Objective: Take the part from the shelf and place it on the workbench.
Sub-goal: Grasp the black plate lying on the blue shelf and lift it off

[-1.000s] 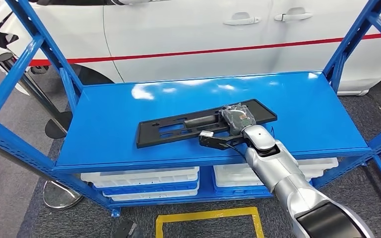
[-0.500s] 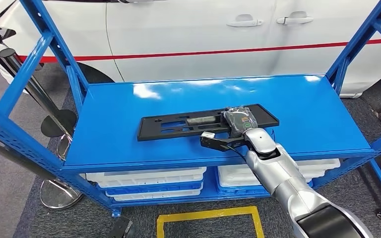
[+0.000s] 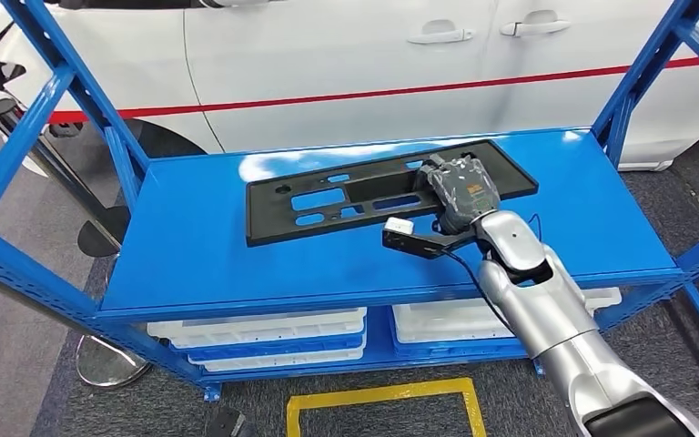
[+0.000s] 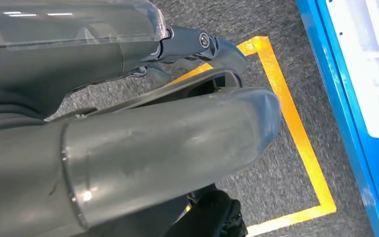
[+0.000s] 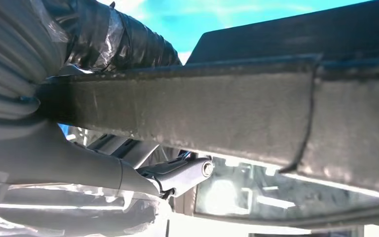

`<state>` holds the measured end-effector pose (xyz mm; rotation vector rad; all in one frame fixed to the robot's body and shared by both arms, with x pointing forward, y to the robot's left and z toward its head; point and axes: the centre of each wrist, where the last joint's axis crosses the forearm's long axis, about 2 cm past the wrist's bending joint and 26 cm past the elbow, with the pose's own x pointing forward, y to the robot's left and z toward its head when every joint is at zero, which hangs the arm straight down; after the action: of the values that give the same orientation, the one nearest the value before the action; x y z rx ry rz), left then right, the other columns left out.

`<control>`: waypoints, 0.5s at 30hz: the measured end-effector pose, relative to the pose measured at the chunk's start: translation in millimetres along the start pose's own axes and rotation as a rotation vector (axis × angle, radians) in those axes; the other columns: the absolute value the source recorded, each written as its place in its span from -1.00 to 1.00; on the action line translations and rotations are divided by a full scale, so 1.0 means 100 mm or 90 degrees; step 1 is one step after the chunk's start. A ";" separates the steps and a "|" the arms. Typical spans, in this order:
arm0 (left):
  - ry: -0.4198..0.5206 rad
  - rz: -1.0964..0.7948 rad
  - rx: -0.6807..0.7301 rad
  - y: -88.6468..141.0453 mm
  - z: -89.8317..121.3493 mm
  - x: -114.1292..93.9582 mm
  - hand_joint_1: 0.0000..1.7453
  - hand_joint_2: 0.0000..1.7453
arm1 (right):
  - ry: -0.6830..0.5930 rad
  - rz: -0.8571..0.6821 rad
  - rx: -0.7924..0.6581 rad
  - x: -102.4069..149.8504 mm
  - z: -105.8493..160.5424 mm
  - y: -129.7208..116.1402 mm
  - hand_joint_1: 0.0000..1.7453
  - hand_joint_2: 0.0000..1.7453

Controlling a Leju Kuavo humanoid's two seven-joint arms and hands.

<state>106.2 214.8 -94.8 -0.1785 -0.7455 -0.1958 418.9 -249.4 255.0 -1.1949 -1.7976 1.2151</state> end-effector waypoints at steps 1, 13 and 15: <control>0.000 0.000 0.000 0.00 0.00 0.00 -1.00 -1.00 | -0.001 0.002 -0.004 -0.02 -0.01 -0.04 1.00 -1.00; -0.020 0.001 -0.007 0.02 -0.02 0.03 -1.00 0.50 | 0.001 0.017 -0.034 -0.24 -0.05 -0.32 1.00 -1.00; -0.024 -0.002 -0.008 0.03 -0.02 0.04 -1.00 1.00 | 0.003 0.015 -0.032 -0.26 -0.04 -0.31 1.00 -1.00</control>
<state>111.6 216.5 -93.7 -0.1933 -0.7815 -0.2009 421.8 -276.9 284.9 -1.2492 -1.8247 1.1858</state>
